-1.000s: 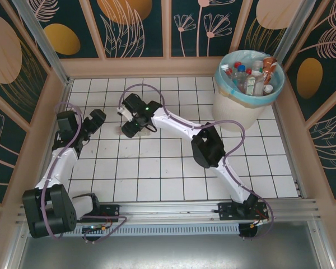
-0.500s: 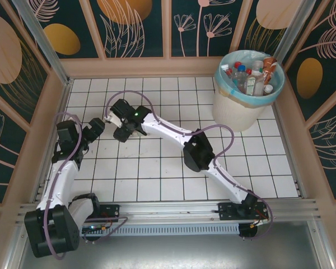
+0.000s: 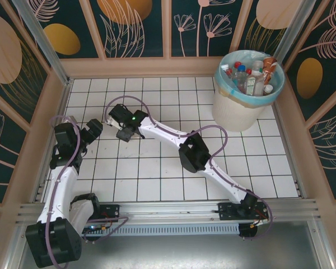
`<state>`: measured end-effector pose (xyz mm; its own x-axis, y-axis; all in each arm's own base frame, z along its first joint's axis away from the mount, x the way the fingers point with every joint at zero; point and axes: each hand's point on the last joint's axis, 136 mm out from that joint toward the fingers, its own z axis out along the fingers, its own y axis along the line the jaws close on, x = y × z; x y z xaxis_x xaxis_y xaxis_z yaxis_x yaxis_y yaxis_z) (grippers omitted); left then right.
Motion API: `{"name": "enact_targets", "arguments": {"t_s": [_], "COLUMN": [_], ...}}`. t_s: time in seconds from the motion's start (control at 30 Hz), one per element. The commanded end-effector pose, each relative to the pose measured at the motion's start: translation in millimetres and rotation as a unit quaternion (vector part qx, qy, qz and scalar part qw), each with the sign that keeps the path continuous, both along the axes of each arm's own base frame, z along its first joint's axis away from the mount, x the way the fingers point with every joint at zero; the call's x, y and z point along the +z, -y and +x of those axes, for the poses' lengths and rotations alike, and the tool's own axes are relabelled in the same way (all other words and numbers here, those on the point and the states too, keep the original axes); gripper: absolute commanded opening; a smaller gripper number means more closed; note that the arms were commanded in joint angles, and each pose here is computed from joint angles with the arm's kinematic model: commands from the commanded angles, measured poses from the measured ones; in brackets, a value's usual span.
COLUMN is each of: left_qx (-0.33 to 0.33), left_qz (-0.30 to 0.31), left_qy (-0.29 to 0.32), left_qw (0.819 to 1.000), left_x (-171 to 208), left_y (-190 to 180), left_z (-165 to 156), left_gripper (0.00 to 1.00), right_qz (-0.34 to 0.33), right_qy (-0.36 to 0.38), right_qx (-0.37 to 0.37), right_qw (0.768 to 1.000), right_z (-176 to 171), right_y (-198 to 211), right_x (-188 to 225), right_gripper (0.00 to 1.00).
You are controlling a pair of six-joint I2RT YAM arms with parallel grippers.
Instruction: Put the plastic bottles in the bin
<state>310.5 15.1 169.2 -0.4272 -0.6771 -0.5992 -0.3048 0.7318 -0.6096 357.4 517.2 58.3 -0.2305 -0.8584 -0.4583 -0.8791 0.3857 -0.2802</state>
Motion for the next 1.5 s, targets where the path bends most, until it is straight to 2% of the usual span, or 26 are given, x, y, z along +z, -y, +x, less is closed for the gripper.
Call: {"name": "enact_targets", "arguments": {"t_s": [0.0,0.2,0.33,0.43,0.6,0.67,0.8,0.87,1.03,1.23,1.37,1.47], "left_qx": [0.001,-0.003,-0.004,-0.009,-0.017,-0.022,-0.029,-0.03,-0.038,-0.055,-0.09,-0.124], "left_qz": [0.003,-0.003,-0.005,-0.012,-0.021,-0.025,-0.035,-0.035,-0.046,-0.088,-0.106,-0.096], "left_qy": [0.002,0.003,0.0,-0.002,-0.009,-0.015,-0.018,-0.015,-0.008,0.042,0.091,0.12], "left_qw": [1.0,1.0,1.0,1.0,1.0,0.999,0.999,0.999,0.998,0.994,0.986,0.98], "left_x": [3.8,3.5,1.1,-0.5,-8.2,-12.3,-13.5,-11.5,-0.8,36.9,78.5,112.6], "left_y": [-0.6,1.3,1.8,4.4,8.7,10.7,14.5,14.6,17.9,28.1,50.0,79.6], "left_z": [-1.4,-1.0,-0.5,-0.1,-3.2,-3.8,-4.1,-3.6,3.9,20.9,33.8,42.1], "left_gripper": [0.94,0.94,0.94,0.94,0.94,0.93,0.93,0.93,0.92,0.9,0.88,0.88], "right_qz": [-0.073,-0.061,-0.063,-0.052,0.002,0.031,0.059,0.07,0.123,0.217,0.253,0.27], "right_qy": [-0.069,-0.124,-0.152,-0.166,-0.162,-0.176,-0.181,-0.174,-0.142,-0.063,0.042,0.14], "right_qx": [-0.031,-0.096,-0.095,-0.107,-0.152,-0.156,-0.163,-0.164,-0.159,-0.165,-0.203,-0.247], "right_qw": [0.994,0.986,0.982,0.979,0.975,0.972,0.968,0.969,0.969,0.96,0.945,0.92], "right_z": [-19.1,-28.1,-37.1,-32.8,-5.0,2.1,11.9,15.8,26.4,45.2,64.4,77.7], "right_y": [39.6,61.9,64.2,62.8,55.8,51.9,54.2,56.8,59.9,88.5,142.6,198.3], "right_x": [-31.7,-17.5,-24.9,-32.6,-23.2,-17.0,-0.1,13.4,77.6,200.6,285.5,350.0], "right_gripper": [0.67,0.72,0.7,0.68,0.7,0.67,0.55,0.53,0.49,0.47,0.46,0.46]}}
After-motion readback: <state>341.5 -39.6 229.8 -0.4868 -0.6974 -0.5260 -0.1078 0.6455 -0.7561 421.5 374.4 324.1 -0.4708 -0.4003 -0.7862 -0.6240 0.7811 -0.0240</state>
